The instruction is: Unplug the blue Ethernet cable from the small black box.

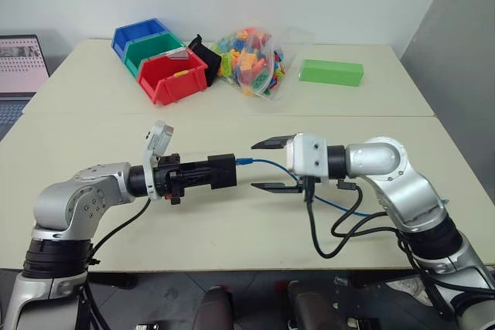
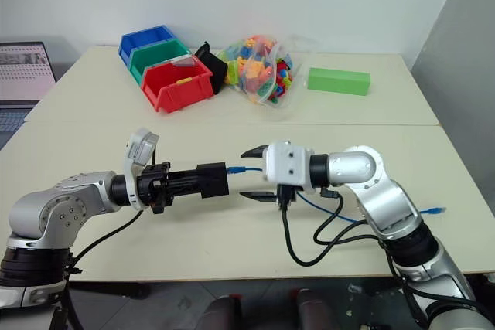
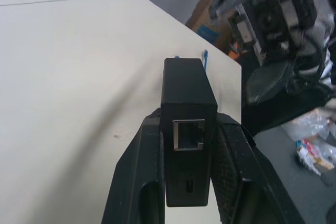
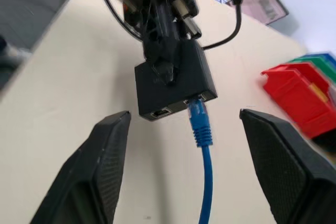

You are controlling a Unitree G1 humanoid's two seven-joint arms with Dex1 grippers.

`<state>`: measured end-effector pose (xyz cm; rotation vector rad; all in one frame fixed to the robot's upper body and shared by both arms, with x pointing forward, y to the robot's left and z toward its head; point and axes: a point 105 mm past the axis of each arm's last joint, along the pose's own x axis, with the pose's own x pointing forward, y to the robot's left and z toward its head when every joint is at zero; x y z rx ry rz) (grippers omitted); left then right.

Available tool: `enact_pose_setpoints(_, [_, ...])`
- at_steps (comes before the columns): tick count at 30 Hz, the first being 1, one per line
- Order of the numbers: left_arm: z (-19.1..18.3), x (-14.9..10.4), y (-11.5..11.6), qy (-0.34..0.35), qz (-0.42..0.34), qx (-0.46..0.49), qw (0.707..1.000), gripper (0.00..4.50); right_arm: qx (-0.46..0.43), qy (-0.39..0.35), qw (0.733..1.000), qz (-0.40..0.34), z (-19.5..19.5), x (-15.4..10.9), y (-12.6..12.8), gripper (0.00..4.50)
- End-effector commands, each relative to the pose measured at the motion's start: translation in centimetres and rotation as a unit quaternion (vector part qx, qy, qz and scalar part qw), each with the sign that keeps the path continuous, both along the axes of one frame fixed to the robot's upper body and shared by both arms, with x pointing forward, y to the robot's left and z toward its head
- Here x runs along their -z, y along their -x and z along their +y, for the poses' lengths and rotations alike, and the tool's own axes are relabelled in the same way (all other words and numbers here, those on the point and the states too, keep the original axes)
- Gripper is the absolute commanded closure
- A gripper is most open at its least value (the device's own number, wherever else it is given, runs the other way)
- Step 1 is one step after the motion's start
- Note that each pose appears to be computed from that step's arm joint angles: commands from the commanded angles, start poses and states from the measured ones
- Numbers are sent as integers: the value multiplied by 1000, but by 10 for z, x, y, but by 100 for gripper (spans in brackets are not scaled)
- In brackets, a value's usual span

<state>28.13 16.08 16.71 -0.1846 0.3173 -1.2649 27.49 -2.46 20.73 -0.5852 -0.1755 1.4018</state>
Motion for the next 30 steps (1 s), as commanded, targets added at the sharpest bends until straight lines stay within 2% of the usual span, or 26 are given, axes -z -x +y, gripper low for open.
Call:
enact_pose_setpoints(1, [-5, -11, 11, -13, -45, 50, 998, 372, 29, -83, 990, 107, -5, -10, -4, 112])
enact_pose_setpoints(5, [-8, -19, 13, 5, -72, 70, 995, 372, 18, -108, 965, 237, -5, 3, 0, 112])
enact_pose_setpoints(9, [-10, -21, 15, 4, -76, 83, 994, 372, 7, -99, 953, 286, -2, 13, 3, 112])
enact_pose_setpoints(15, [-11, -21, 18, -2, -78, 94, 992, 372, -11, -99, 944, 314, 6, 15, 5, 112])
enact_pose_setpoints(30, [-10, -18, 22, -11, -82, 96, 992, 372, -22, -101, 939, 328, 12, 14, 0, 112])
